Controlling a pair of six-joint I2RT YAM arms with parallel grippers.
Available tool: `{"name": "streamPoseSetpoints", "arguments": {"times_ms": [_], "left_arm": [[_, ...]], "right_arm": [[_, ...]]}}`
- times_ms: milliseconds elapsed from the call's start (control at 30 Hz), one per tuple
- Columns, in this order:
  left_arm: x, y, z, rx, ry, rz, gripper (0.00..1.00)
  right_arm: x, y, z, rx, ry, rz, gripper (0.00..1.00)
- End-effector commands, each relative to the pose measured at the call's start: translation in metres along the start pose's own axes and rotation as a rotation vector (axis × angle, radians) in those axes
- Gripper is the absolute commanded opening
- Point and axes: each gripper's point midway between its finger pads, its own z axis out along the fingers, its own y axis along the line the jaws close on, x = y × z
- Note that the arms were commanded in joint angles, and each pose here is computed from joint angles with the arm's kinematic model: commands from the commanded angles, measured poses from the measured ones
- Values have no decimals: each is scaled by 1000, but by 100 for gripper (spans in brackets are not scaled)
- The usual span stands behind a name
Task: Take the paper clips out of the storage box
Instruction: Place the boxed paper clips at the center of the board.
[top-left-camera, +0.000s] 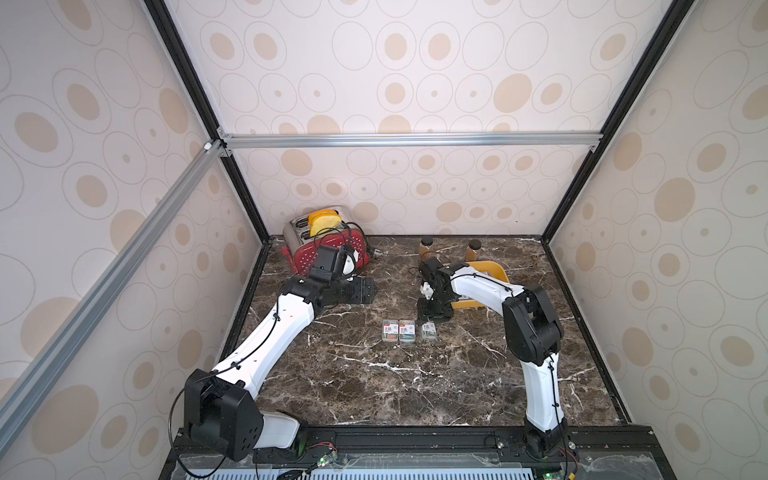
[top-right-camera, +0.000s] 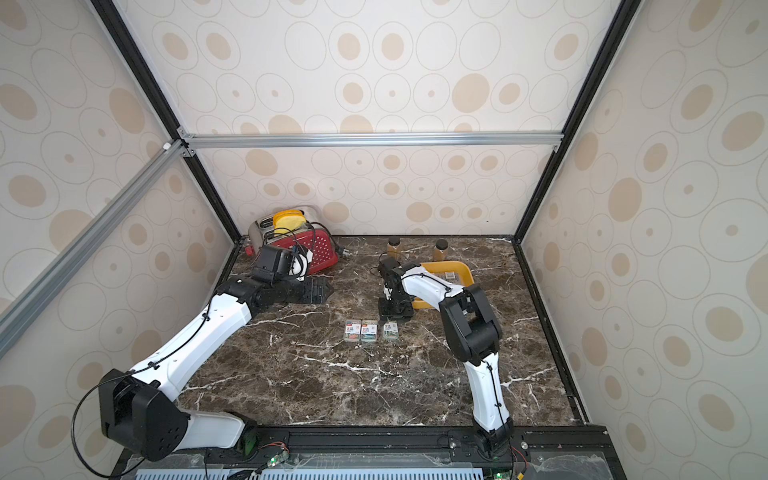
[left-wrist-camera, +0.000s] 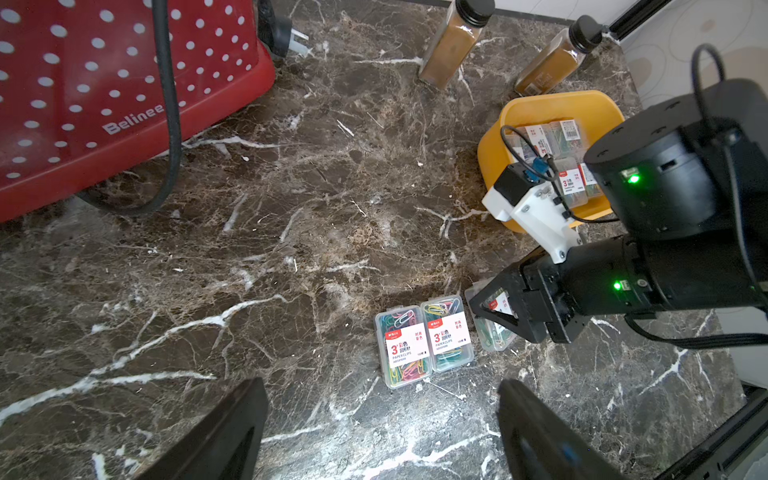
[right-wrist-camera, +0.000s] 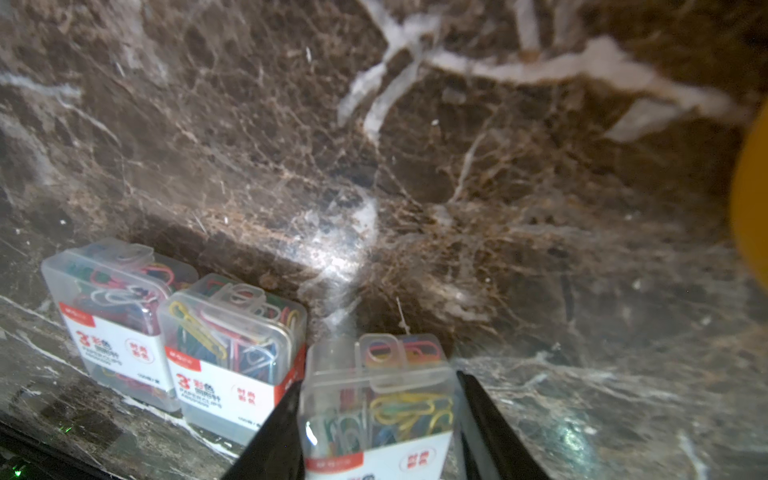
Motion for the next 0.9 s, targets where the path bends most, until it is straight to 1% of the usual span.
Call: {"name": "streamPoseSetpoints", "arguments": {"times_ms": [0, 233, 400, 500, 600, 867], "left_arm": [[-9, -6, -5, 18, -15, 29, 89], [-10, -6, -4, 20, -13, 32, 89], [-11, -7, -3, 21, -12, 32, 90], [-11, -7, -2, 23, -13, 32, 90], [-11, -8, -1, 26, -12, 33, 90], [-12, -7, -3, 20, -20, 33, 90]], "right_arm": [[11, 1, 2, 10, 29, 14, 42], [10, 4, 4, -4, 37, 11, 60], [11, 5, 1, -4, 38, 8, 69], [11, 6, -1, -8, 34, 3, 72], [9, 6, -4, -9, 25, -1, 72], [-2, 7, -29, -29, -38, -15, 73]]}}
